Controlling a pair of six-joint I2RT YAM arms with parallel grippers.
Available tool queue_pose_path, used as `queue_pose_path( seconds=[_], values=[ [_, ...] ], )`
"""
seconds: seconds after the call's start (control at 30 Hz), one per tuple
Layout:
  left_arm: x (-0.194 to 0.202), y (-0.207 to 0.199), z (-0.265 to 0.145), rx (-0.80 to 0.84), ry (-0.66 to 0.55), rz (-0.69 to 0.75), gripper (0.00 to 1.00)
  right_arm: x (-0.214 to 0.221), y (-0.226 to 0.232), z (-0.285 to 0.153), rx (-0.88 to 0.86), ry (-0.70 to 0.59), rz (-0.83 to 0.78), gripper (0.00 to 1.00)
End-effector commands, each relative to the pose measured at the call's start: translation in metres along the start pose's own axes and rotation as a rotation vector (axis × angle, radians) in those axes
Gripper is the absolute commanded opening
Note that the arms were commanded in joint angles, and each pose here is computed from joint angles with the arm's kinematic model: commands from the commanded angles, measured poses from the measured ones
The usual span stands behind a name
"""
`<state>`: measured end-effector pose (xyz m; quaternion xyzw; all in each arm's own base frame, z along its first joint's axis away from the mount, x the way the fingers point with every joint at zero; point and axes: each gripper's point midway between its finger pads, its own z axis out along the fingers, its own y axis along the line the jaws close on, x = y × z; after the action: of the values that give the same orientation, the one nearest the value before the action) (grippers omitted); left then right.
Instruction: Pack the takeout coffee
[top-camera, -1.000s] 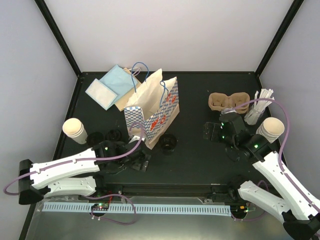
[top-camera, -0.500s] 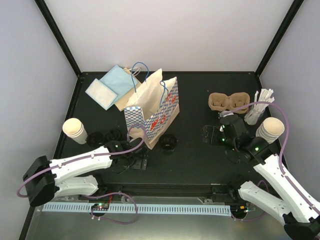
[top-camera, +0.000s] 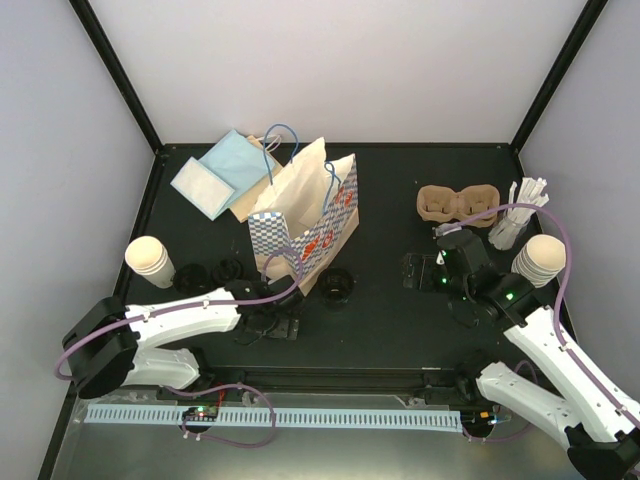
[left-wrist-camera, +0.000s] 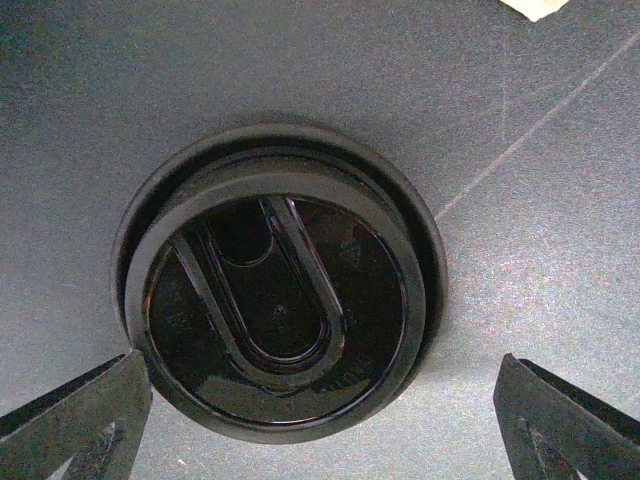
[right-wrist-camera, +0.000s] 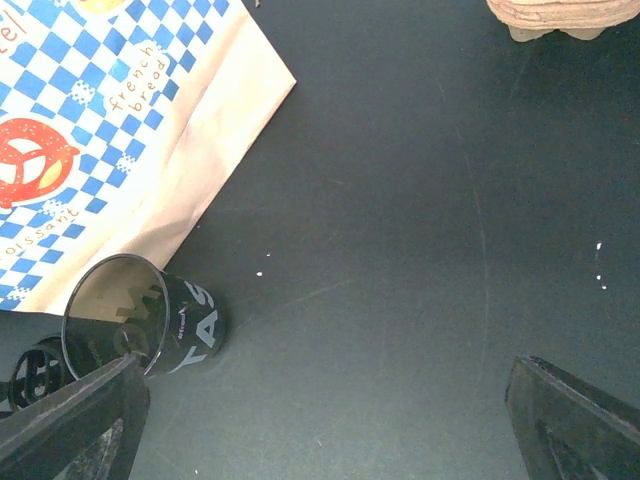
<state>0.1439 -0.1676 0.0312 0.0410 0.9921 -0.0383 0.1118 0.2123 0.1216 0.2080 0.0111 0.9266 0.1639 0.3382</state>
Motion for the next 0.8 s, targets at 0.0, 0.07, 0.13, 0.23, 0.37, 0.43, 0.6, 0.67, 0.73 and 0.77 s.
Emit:
queue_pose_path(
  seconds=[0.0, 0.07, 0.13, 0.23, 0.37, 0.43, 0.6, 0.67, 0.73, 0.77],
  values=[
    [-0.007, 0.001, 0.002, -0.016, -0.025, -0.015, 0.96, -0.002, 0.002, 0.002, -0.016, -0.008, -0.009, 1.00],
    [-0.010, 0.004, 0.001, -0.034, -0.039, -0.020, 0.96, -0.001, 0.003, 0.002, -0.018, -0.007, -0.010, 1.00],
    [-0.012, 0.005, 0.000, -0.035, -0.049, -0.025, 0.96, -0.001, 0.002, 0.002, -0.018, -0.007, -0.012, 1.00],
    [-0.015, 0.004, -0.002, -0.021, -0.064, -0.024, 0.97, -0.001, 0.003, 0.002, -0.018, -0.005, -0.015, 1.00],
    [-0.017, -0.003, -0.004, 0.043, -0.088, 0.000, 0.98, -0.001, 0.003, 0.002, -0.019, -0.004, -0.018, 1.00],
    [-0.018, 0.000, -0.004, 0.048, -0.096, -0.013, 0.98, -0.002, 0.004, 0.002, -0.021, -0.005, -0.019, 1.00],
    [-0.019, 0.008, -0.003, 0.028, -0.095, -0.028, 0.97, -0.002, 0.005, 0.003, -0.026, -0.004, -0.021, 1.00],
    [-0.019, 0.009, -0.002, 0.020, -0.089, -0.024, 0.97, -0.002, 0.006, 0.003, -0.029, -0.002, -0.021, 1.00],
    [-0.019, 0.009, -0.001, 0.018, -0.086, -0.020, 0.97, -0.002, 0.006, 0.004, -0.029, 0.001, -0.023, 1.00],
    [-0.019, 0.009, -0.001, 0.018, -0.086, -0.018, 0.97, -0.002, 0.006, 0.004, -0.030, 0.001, -0.023, 1.00]
  ],
)
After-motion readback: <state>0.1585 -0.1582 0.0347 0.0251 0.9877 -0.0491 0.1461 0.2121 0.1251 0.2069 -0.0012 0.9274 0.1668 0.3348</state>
